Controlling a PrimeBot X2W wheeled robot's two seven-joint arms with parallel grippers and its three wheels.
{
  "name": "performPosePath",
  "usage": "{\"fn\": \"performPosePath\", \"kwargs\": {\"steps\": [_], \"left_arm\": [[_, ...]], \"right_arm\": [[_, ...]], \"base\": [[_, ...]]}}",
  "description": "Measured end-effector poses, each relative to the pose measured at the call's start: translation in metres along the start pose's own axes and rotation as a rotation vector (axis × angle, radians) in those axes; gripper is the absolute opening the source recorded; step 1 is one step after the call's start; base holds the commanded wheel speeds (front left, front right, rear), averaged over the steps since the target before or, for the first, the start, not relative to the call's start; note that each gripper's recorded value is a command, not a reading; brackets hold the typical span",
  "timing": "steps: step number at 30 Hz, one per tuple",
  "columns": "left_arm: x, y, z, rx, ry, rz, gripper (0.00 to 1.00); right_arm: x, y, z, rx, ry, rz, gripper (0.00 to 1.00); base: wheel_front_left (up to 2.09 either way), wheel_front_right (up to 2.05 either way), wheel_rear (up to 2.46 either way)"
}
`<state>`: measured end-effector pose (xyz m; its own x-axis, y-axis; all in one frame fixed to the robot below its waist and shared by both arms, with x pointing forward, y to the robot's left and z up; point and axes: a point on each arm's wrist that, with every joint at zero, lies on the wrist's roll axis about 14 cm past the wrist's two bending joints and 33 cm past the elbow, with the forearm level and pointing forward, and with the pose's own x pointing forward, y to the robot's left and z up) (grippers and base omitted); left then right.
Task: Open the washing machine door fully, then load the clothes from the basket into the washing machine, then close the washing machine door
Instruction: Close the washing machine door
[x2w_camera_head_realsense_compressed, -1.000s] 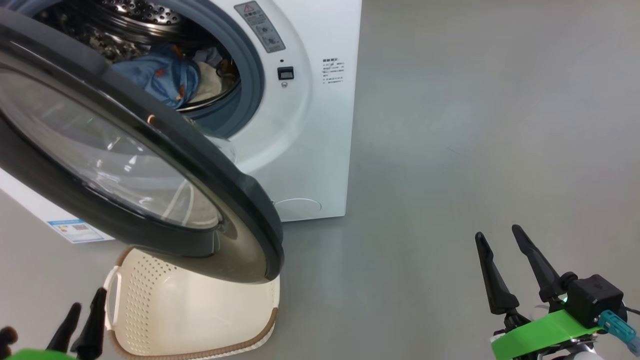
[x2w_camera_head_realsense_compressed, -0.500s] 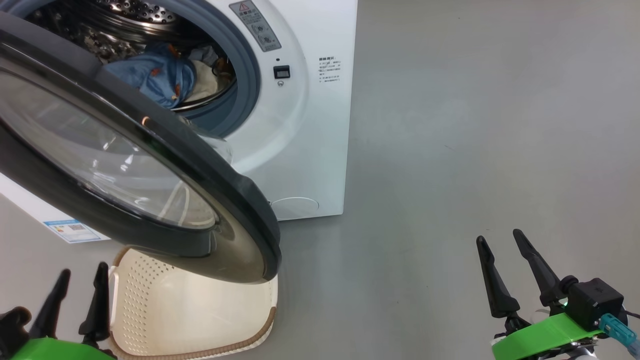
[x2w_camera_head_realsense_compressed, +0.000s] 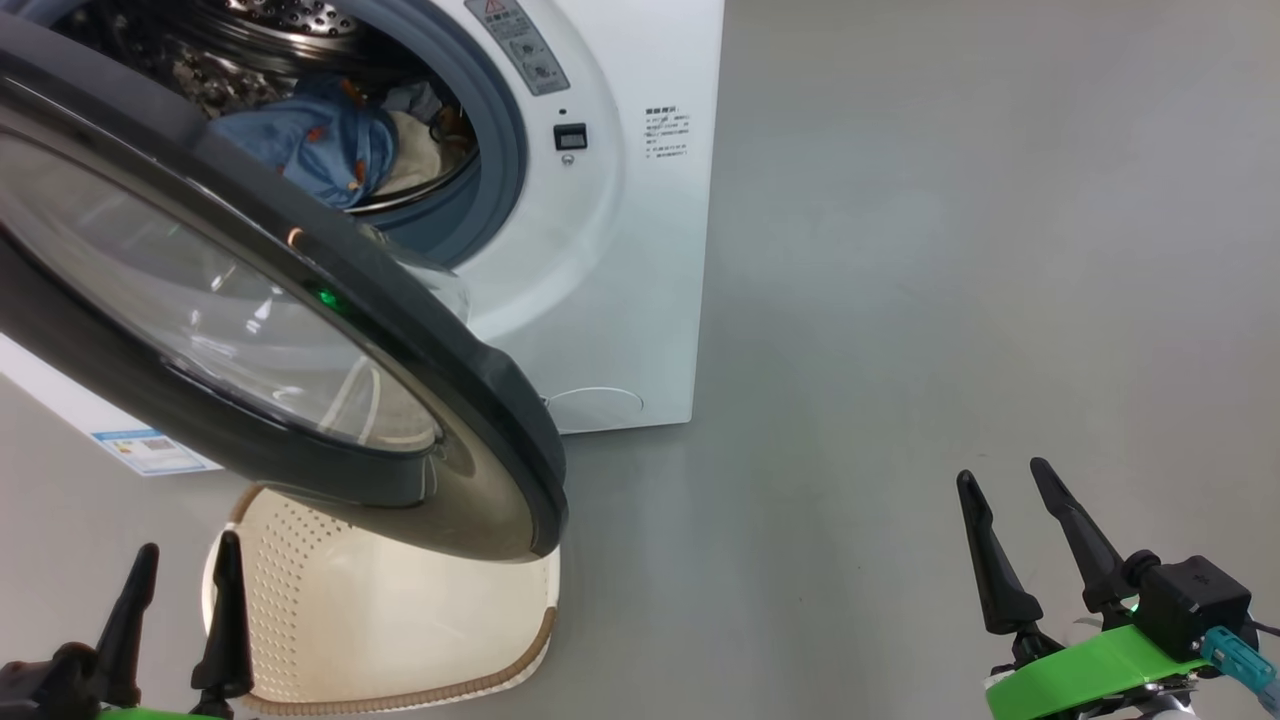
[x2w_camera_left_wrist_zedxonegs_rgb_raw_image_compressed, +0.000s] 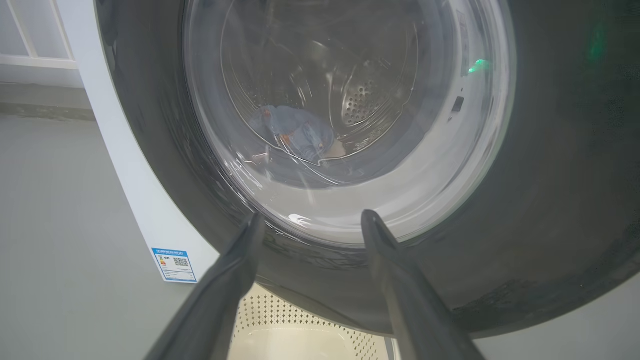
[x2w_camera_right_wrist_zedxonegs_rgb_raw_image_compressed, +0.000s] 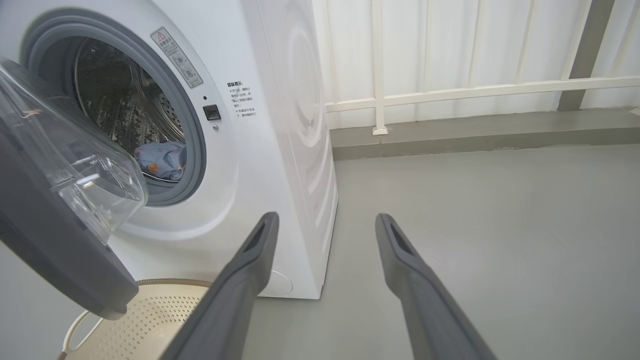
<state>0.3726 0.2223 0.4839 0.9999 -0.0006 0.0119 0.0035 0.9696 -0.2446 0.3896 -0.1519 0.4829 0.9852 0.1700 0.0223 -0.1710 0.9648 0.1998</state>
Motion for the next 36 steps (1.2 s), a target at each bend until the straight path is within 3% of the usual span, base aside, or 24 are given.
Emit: {"fn": "performPosePath", "kwargs": {"steps": [18,19,20,21,28,36], "left_arm": [[-0.007,0.01,-0.007,-0.029,0.015,0.055,1.0],[-0.008,0.01,-0.008,-0.036,0.014,0.059,1.0],[-0.009,0.011,-0.008,-0.039,0.013,0.064,1.0],[-0.01,0.011,-0.008,-0.041,0.013,0.067,1.0],[-0.018,0.017,-0.005,-0.061,-0.001,0.1,1.0],[-0.035,0.026,0.012,-0.059,-0.052,0.138,1.0]], "right_arm": [[0.007,0.007,-0.006,0.006,0.014,0.024,1.0],[0.008,0.008,-0.007,0.012,0.017,0.025,0.76],[0.009,0.009,-0.008,0.02,0.018,0.027,0.27],[0.012,0.011,-0.008,0.029,0.017,0.03,0.0],[0.039,0.042,0.022,0.082,-0.082,0.115,0.0],[0.058,0.148,0.128,0.13,-0.392,0.449,0.0]], "base": [[0.0,0.0,0.0],[0.0,0.0,0.0],[0.0,0.0,0.0],[0.0,0.0,0.0],[0.0,0.0,0.0],[0.0,0.0,0.0]]}}
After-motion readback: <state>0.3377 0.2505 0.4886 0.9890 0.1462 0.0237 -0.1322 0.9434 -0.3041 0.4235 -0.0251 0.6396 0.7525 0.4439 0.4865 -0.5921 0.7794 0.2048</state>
